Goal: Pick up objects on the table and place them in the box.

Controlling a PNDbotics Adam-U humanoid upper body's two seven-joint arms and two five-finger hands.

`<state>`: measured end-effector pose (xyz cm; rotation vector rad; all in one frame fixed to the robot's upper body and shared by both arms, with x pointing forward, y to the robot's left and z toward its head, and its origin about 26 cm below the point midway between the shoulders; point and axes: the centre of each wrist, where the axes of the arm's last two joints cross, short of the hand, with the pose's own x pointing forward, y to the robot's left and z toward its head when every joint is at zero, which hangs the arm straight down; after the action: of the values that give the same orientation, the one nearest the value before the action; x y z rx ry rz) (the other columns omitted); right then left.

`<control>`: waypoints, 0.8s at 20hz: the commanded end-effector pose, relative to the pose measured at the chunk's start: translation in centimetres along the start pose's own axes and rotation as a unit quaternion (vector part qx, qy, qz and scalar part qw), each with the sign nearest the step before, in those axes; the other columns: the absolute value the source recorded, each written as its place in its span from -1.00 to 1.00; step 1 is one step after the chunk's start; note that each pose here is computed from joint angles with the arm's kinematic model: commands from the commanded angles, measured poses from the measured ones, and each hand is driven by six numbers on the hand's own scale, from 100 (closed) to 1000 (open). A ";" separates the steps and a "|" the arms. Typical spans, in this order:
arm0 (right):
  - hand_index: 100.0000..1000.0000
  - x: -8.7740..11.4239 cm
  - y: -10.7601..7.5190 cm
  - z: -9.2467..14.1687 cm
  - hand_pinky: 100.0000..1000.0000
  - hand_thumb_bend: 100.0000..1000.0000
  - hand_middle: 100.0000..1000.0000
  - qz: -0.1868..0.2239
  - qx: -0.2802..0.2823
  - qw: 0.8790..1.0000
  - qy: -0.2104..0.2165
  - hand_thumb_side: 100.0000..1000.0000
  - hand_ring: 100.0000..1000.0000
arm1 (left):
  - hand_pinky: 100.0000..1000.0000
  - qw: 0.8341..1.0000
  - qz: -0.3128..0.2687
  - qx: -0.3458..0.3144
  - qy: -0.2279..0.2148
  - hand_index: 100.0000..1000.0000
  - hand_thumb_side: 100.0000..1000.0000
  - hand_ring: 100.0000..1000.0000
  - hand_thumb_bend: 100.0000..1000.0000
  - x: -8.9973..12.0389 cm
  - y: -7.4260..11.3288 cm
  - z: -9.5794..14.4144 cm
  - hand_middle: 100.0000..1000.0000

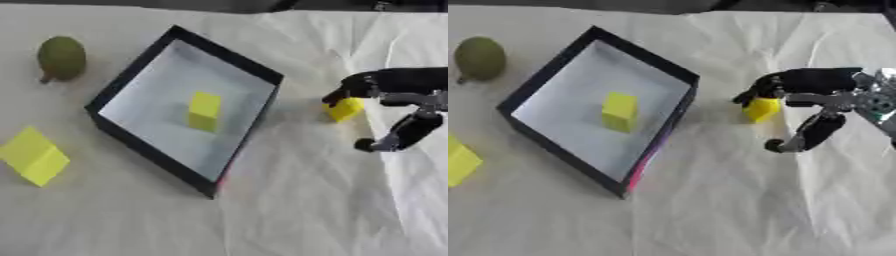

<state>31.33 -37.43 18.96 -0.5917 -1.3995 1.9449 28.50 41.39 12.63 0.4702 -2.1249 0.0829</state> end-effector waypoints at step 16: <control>0.85 -0.1 -2.0 1.3 0.98 -0.69 0.38 -0.043 -0.141 0.989 0.017 -1.00 0.58 | 0.60 1.000 -0.009 -0.010 -0.007 0.60 0.30 0.48 -1.00 0.4 0.2 -0.3 0.35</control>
<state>31.10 -37.55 19.97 -0.6430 -1.6600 1.6788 28.53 41.17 12.38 0.4585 -2.1177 0.0732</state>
